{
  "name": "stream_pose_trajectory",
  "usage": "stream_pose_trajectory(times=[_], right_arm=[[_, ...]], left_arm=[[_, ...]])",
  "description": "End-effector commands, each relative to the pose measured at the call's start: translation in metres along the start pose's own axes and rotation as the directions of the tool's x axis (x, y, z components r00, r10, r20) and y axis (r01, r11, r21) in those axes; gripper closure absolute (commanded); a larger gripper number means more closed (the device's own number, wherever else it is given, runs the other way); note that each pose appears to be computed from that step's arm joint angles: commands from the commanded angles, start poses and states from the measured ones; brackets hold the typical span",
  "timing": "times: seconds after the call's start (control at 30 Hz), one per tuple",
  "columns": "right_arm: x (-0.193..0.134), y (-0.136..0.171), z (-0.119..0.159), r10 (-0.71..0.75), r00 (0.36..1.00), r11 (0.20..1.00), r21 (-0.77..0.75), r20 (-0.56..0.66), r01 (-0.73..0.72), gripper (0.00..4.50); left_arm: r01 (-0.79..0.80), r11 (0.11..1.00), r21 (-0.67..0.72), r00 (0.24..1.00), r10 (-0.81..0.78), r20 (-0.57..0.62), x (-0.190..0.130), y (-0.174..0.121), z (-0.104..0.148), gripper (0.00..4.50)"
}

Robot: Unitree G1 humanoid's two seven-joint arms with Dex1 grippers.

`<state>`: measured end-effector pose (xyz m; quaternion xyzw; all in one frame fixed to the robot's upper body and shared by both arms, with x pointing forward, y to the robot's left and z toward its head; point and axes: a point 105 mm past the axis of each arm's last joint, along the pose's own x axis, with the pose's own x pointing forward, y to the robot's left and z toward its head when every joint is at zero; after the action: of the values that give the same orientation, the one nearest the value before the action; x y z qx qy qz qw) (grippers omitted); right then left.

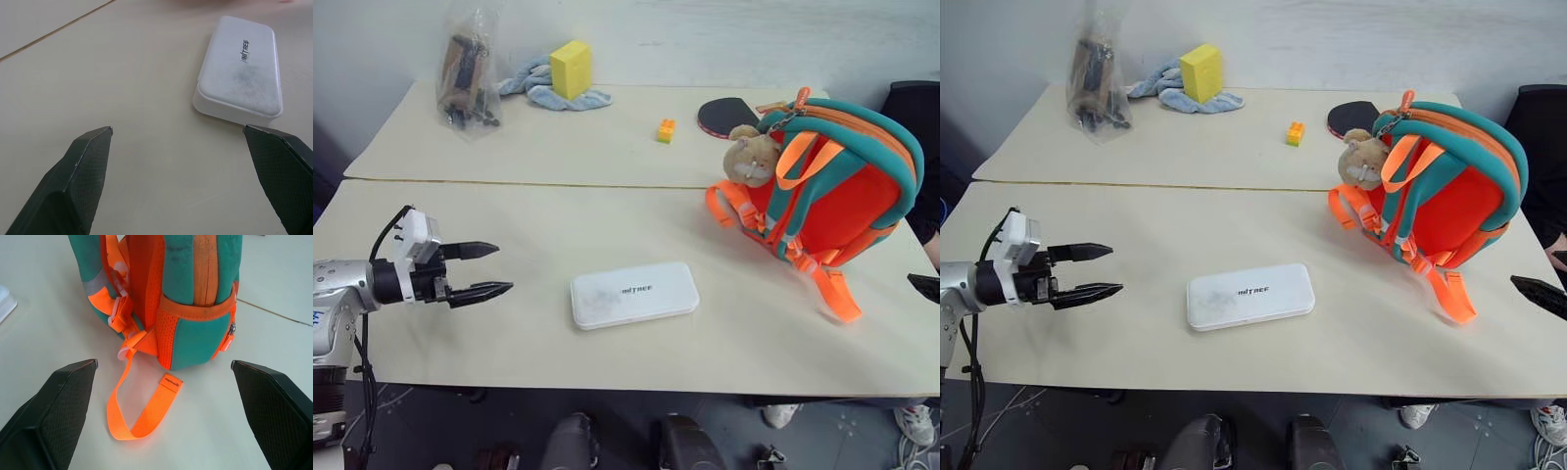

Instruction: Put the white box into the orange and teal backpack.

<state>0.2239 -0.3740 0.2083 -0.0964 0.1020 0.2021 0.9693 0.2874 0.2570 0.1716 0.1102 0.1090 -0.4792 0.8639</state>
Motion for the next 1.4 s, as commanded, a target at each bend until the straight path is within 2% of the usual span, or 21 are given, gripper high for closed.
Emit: stream_pose_trajectory(times=[0.03, 0.33, 0.57, 0.63, 0.73, 0.77, 0.83, 0.93, 1.07, 1.17, 1.4], right_arm=[[0.0, 0.003, 0.005, -0.007, 1.0, 1.0, -0.024, 0.02, 0.007, 0.01], [0.001, 0.002, -0.002, -0.053, 0.999, 0.998, -0.046, 0.009, 0.053, 0.01], [0.01, 0.02, 0.0, -0.002, 1.0, 0.997, -0.072, 0.004, 0.003, 0.01], [0.019, 0.04, 0.003, 0.081, 0.997, 0.993, -0.09, -0.003, -0.081, 0.41], [0.038, 0.074, 0.004, 0.194, 0.981, 0.973, -0.123, -0.008, -0.194, 1.28], [0.045, 0.084, 0.003, 0.224, 0.975, 0.966, -0.133, -0.01, -0.223, 1.76], [0.057, 0.099, 0.001, 0.261, 0.965, 0.954, -0.149, -0.017, -0.261, 2.33], [0.079, 0.125, -0.002, 0.331, 0.943, 0.926, -0.179, -0.036, -0.332, 3.4], [0.113, 0.144, -0.007, 0.375, 0.925, 0.898, -0.222, -0.063, -0.38, 4.5], [0.135, 0.14, -0.016, 0.315, 0.943, 0.897, -0.292, -0.108, -0.333, 4.5], [0.164, 0.151, -0.023, 0.329, 0.935, 0.881, -0.314, -0.13, -0.353, 4.5]], left_arm=[[-0.017, 0.998, 0.056, 1.0, 0.016, 0.015, -0.004, 0.001, 0.013, 0.02], [-0.064, 0.996, 0.057, 0.998, 0.065, -0.026, 0.002, 0.008, 0.002, 0.02], [-0.019, 0.997, 0.078, 1.0, 0.021, -0.023, 0.017, 0.005, 0.007, 0.02], [0.054, 0.995, 0.086, 0.998, -0.05, -0.041, 0.022, -0.009, 0.007, 0.0], [0.135, 0.987, 0.093, 0.988, -0.126, -0.092, 0.028, -0.026, 0.0, 0.57], [0.147, 0.984, 0.096, 0.984, -0.137, -0.11, 0.031, -0.029, -0.003, 0.96], [0.16, 0.982, 0.103, 0.98, -0.145, -0.134, 0.036, -0.031, -0.008, 1.45], [0.182, 0.974, 0.135, 0.971, -0.157, -0.179, 0.047, -0.033, -0.019, 2.42], [0.171, 0.967, 0.186, 0.972, -0.135, -0.194, 0.065, -0.028, -0.023, 3.54], [0.166, 0.967, 0.193, 0.967, -0.121, -0.225, 0.076, -0.025, -0.028, 4.41], [0.224, 0.955, 0.194, 0.959, -0.18, -0.22, 0.092, -0.036, -0.029, 4.48]])
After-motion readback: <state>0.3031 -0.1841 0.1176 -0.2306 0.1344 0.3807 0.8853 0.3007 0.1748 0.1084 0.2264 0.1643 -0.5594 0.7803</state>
